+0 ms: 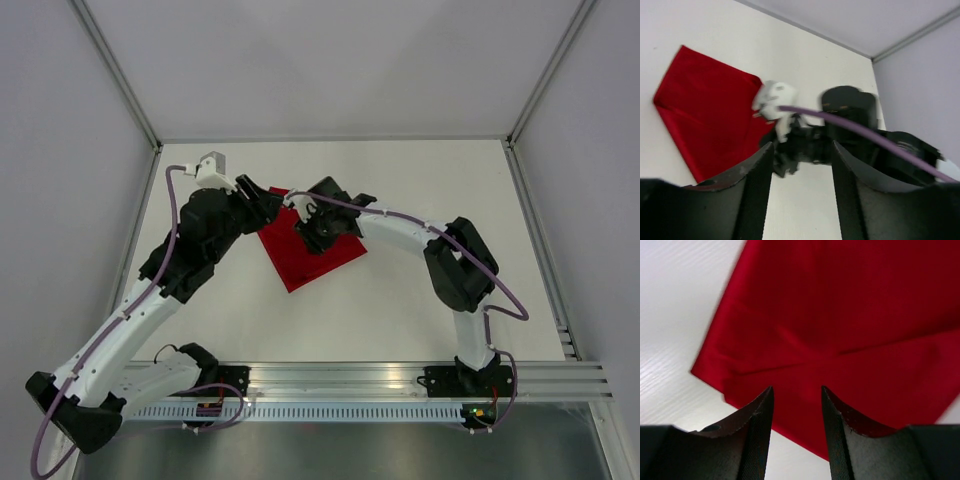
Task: Fold the napkin, place the utensils inside, and roll it up
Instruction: Fold the napkin
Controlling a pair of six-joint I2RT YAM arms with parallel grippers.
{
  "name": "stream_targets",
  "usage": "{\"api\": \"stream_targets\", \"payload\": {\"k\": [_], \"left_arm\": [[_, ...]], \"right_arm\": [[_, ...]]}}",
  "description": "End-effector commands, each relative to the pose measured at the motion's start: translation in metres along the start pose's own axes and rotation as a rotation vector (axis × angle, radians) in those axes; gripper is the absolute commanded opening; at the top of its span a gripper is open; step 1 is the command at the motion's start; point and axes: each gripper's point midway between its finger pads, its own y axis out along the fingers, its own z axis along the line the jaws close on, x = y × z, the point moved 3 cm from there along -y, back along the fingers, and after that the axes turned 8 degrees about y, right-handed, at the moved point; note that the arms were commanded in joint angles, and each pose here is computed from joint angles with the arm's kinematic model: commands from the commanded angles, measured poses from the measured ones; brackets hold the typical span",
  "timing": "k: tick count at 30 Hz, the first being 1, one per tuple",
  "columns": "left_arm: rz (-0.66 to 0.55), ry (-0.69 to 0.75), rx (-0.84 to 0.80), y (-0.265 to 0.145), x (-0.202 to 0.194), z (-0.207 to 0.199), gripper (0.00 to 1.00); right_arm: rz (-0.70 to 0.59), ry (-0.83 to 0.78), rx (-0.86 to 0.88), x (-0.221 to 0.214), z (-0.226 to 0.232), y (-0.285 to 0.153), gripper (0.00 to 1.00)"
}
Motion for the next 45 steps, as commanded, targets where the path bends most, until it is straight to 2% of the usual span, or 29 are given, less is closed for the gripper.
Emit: {"api": "stream_targets", "payload": {"k": [1, 7, 13, 17, 24, 33, 45], "left_arm": [[0.037, -0.091, 0.14, 0.019, -0.014, 0.039, 0.53], [0.136, -0.168, 0.362, 0.054, -0.054, 0.113, 0.31], [0.257, -0.162, 0.52, 0.079, -0.089, 0.158, 0.16], [0.331, -0.161, 0.613, 0.089, -0.107, 0.187, 0.15], [0.478, -0.139, 0.71, 0.113, -0.145, 0.218, 0.13], [0.555, -0.108, 0.723, 0.14, -0.157, 0.227, 0.12], [0.645, -0.085, 0.69, 0.158, -0.169, 0.228, 0.12]], "right_arm": [[-0.125, 0.072, -0.054, 0.031, -0.033, -0.043, 0.49], [-0.123, 0.225, -0.206, 0.007, -0.121, -0.077, 0.48], [-0.008, 0.292, -0.328, -0.043, -0.171, -0.082, 0.43], [0.038, 0.286, -0.347, -0.069, -0.179, -0.078, 0.42], [0.077, 0.282, -0.335, -0.083, -0.178, -0.068, 0.38], [0.076, 0.279, -0.311, -0.089, -0.165, -0.067, 0.35], [0.123, 0.197, -0.273, -0.092, -0.121, -0.045, 0.35]]}}
